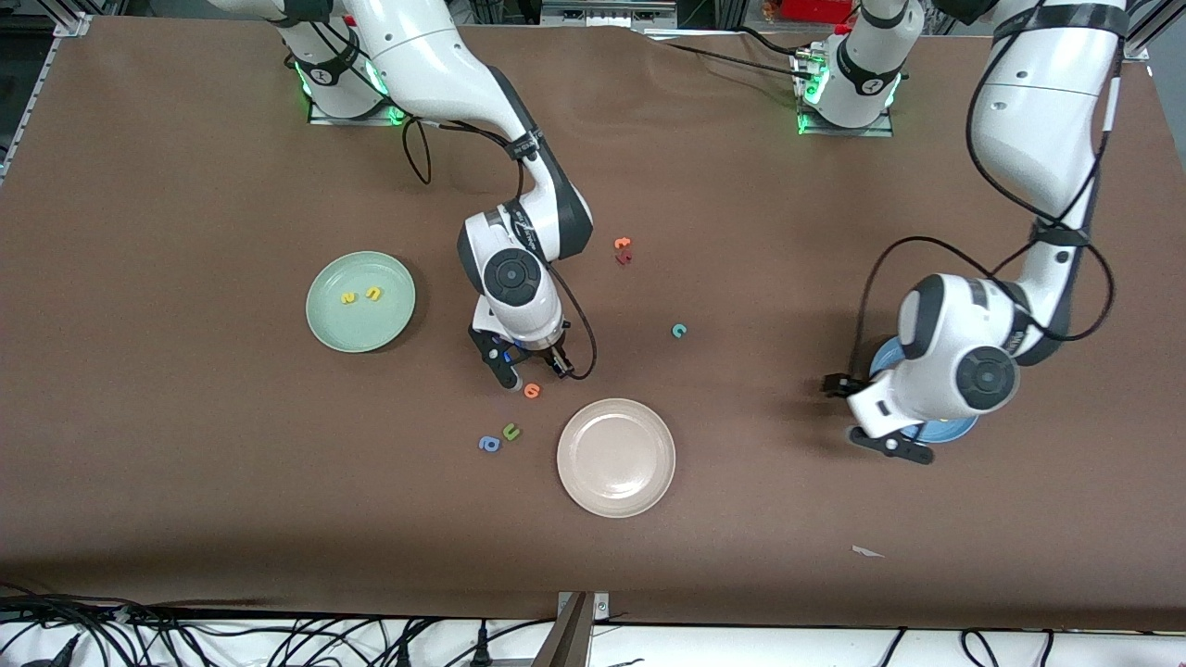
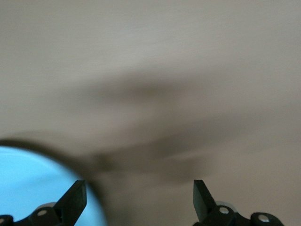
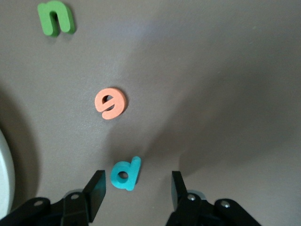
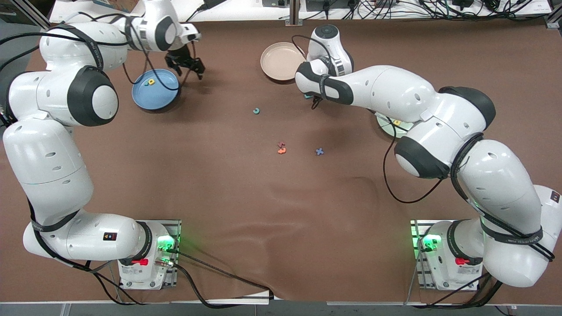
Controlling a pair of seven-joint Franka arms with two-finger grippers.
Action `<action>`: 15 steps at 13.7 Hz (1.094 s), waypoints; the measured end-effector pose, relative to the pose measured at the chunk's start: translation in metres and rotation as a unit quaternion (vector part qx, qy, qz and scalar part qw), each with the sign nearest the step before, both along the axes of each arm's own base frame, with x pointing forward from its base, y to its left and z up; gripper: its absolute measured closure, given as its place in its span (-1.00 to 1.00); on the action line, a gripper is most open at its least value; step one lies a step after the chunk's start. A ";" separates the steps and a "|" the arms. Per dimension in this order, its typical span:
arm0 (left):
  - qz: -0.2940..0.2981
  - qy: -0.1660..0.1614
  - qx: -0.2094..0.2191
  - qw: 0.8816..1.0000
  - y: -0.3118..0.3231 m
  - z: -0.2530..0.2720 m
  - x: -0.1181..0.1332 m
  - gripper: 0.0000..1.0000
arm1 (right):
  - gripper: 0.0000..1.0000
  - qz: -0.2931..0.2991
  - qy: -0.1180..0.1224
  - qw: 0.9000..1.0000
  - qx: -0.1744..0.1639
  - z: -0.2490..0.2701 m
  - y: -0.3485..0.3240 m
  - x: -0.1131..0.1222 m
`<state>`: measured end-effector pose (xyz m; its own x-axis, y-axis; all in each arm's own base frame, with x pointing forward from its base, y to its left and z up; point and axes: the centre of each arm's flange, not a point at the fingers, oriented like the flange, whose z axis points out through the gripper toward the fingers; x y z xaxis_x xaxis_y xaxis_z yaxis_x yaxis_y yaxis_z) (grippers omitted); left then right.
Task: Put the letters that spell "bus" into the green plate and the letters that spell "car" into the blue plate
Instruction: 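Grasp cyan d with the right gripper while the left gripper grasps cyan c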
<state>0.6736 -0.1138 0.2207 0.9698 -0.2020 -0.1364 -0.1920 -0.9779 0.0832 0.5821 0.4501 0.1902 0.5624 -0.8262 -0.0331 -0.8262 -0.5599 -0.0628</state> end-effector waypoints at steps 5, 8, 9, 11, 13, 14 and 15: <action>0.143 -0.013 -0.034 0.989 -0.107 -0.009 -0.047 -1.00 | -0.29 -0.003 -0.009 1.000 0.004 -0.011 0.005 -0.002; 0.195 -0.013 -0.035 0.980 -0.166 -0.011 -0.091 -1.00 | -0.08 -0.003 -0.011 1.000 0.005 -0.012 0.005 -0.002; 0.207 -0.020 -0.033 0.978 -0.184 -0.015 -0.104 -1.00 | 0.13 -0.003 -0.011 1.000 0.005 -0.011 0.005 -0.002; 0.222 -0.025 -0.027 0.974 -0.213 -0.028 -0.132 -0.99 | 0.45 -0.002 -0.011 1.000 0.006 -0.010 0.006 -0.002; 0.228 -0.024 -0.016 0.973 -0.231 -0.037 -0.150 -0.93 | 0.44 0.001 -0.012 1.000 0.003 -0.010 0.006 -0.001; 0.229 -0.026 -0.007 0.973 -0.234 -0.041 -0.154 -0.92 | 0.44 0.007 -0.009 1.000 -0.007 -0.009 0.003 -0.001; 0.229 -0.032 0.002 0.973 -0.236 -0.045 -0.157 -0.78 | 0.44 0.019 0.000 0.999 -0.026 -0.007 -0.003 0.002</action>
